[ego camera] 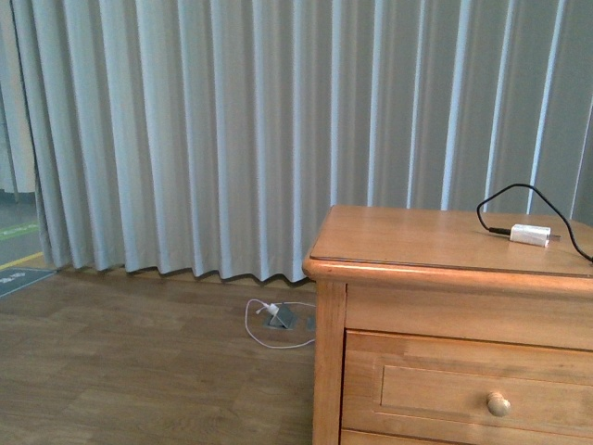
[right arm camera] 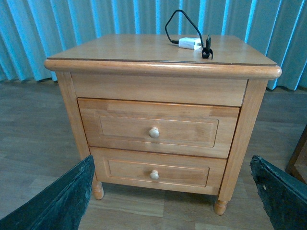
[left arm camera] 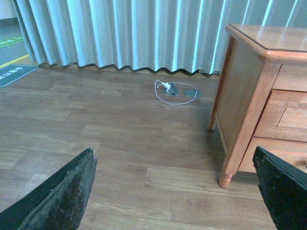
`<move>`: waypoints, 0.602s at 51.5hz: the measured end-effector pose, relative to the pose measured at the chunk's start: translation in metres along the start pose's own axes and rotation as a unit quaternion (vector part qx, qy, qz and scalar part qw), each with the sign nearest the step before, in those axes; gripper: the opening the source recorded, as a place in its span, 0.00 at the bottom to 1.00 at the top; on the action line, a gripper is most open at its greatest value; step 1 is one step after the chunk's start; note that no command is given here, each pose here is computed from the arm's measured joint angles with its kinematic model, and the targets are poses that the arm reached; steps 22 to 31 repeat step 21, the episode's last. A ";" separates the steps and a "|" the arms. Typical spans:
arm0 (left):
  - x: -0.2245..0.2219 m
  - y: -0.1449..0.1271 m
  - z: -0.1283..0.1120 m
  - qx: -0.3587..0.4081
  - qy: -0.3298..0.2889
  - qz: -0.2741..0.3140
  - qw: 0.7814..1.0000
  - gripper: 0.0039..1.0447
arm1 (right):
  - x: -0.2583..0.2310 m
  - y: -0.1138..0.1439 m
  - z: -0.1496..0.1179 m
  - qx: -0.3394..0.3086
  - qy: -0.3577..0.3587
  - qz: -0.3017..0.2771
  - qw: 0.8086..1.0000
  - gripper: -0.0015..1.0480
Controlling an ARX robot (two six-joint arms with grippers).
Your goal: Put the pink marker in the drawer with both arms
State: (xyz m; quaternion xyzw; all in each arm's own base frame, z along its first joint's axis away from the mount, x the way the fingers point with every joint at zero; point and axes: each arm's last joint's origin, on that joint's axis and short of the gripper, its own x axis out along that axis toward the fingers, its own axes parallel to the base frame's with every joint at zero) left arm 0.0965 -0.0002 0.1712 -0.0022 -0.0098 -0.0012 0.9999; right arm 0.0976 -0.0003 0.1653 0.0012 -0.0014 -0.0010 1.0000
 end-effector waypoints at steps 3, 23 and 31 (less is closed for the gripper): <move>0.000 0.000 0.000 0.000 0.000 0.000 1.000 0.95 | 0.000 0.000 0.000 0.000 0.000 0.000 1.000 0.92; 0.000 0.000 0.000 0.000 0.000 0.000 1.000 0.95 | 0.000 0.000 0.000 0.000 0.000 0.000 1.000 0.92; 0.000 0.000 0.000 0.000 0.000 0.000 1.000 0.95 | 0.000 0.000 0.000 0.000 0.000 0.000 1.000 0.92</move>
